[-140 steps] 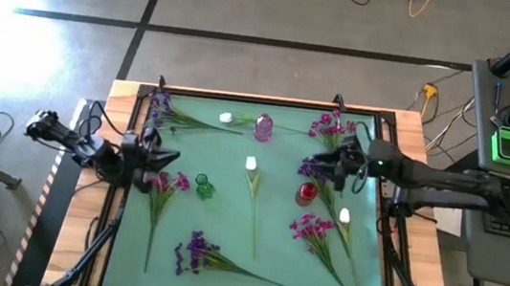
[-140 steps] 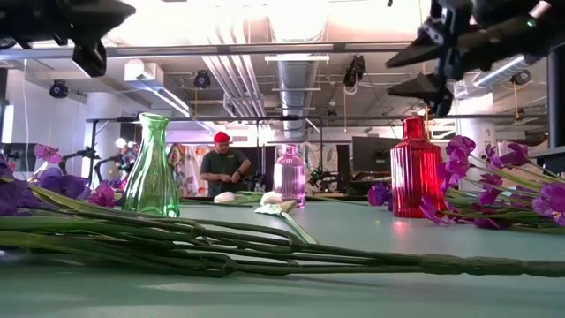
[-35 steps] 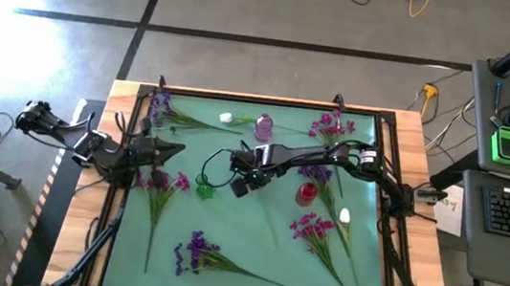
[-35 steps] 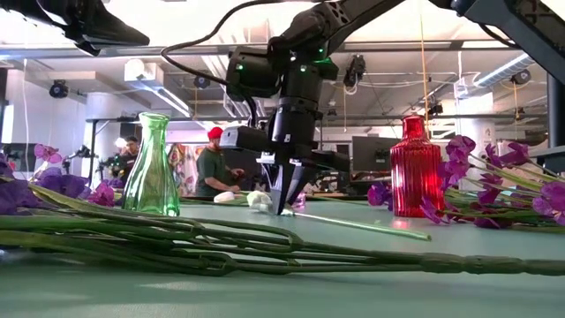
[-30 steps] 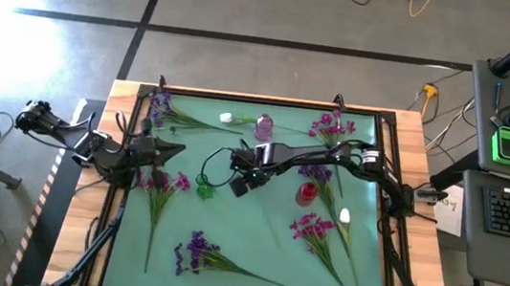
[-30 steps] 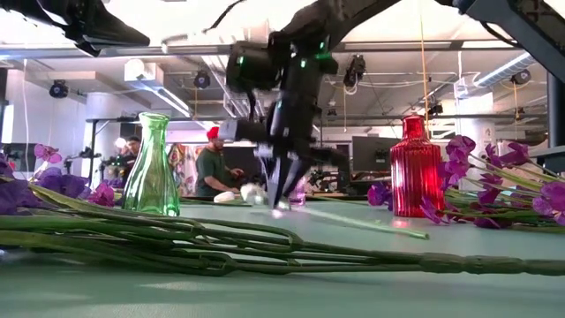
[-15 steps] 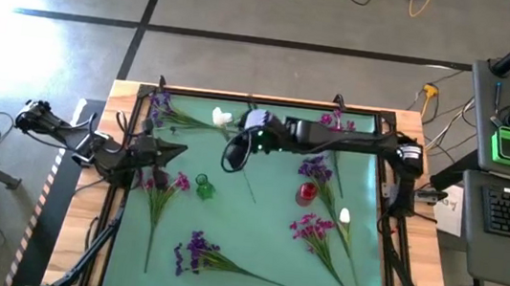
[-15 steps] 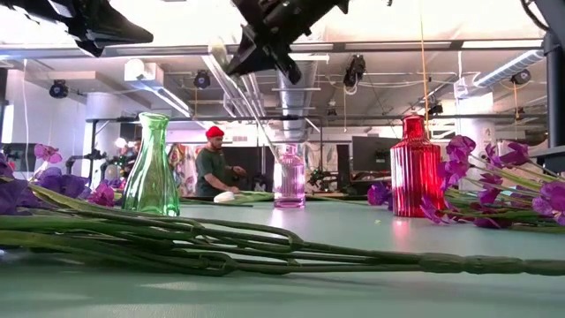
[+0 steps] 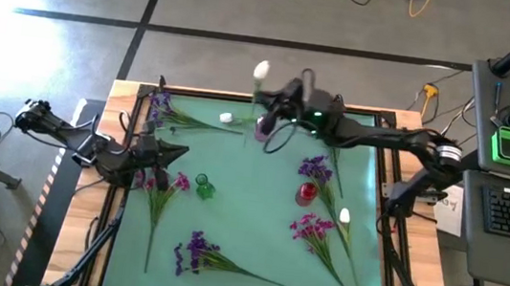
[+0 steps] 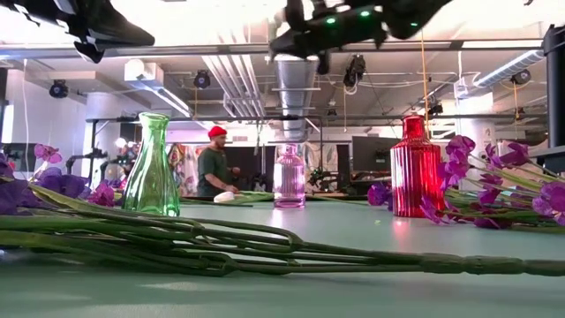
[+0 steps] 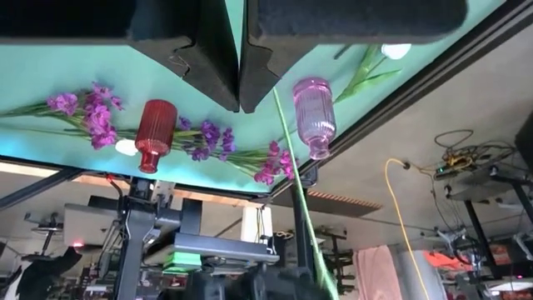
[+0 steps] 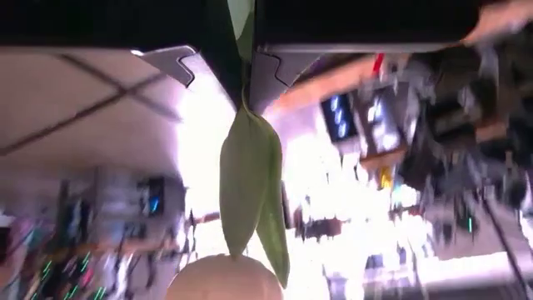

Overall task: Sort flowers into vase by color
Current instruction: Put the middle white tulip into the purple flower vase

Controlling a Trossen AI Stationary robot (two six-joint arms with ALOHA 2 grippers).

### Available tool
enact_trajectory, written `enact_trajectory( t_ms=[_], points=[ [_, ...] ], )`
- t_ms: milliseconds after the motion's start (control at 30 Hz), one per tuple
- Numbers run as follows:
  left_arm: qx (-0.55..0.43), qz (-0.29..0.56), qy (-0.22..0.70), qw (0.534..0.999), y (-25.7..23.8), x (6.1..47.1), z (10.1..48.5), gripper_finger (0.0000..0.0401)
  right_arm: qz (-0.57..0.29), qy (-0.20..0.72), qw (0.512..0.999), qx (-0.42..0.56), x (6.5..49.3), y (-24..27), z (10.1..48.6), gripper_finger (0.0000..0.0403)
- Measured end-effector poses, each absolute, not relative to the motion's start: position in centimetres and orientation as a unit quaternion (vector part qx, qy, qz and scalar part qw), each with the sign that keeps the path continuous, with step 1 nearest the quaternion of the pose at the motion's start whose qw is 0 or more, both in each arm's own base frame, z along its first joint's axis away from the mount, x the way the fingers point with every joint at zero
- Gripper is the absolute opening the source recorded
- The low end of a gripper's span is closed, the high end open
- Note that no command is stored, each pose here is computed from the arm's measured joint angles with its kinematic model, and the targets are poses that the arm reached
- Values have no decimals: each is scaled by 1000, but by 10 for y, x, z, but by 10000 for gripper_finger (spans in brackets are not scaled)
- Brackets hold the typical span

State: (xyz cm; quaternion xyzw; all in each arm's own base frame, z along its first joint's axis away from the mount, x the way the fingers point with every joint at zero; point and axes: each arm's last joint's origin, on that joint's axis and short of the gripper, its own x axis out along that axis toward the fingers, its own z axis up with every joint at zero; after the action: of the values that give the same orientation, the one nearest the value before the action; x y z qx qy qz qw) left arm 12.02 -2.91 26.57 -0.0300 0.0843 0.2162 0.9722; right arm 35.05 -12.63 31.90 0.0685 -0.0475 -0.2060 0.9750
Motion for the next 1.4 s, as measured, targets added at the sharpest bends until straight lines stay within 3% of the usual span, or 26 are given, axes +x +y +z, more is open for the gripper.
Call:
enact_trajectory(
  t_ms=[367,833,1100,1400],
  points=[
    [-27,217,90,972,-31,125,264,0,-281,-122,951,45,284,-161,326,13],
    [-30,217,86,972,-32,126,264,0,-298,-107,948,31,287,-174,312,13],
    [-30,218,86,972,-32,126,264,0,-296,-122,947,24,288,-175,326,13],
    [-29,218,86,972,-32,126,264,0,-295,-79,951,34,292,-177,336,13]
  ],
)
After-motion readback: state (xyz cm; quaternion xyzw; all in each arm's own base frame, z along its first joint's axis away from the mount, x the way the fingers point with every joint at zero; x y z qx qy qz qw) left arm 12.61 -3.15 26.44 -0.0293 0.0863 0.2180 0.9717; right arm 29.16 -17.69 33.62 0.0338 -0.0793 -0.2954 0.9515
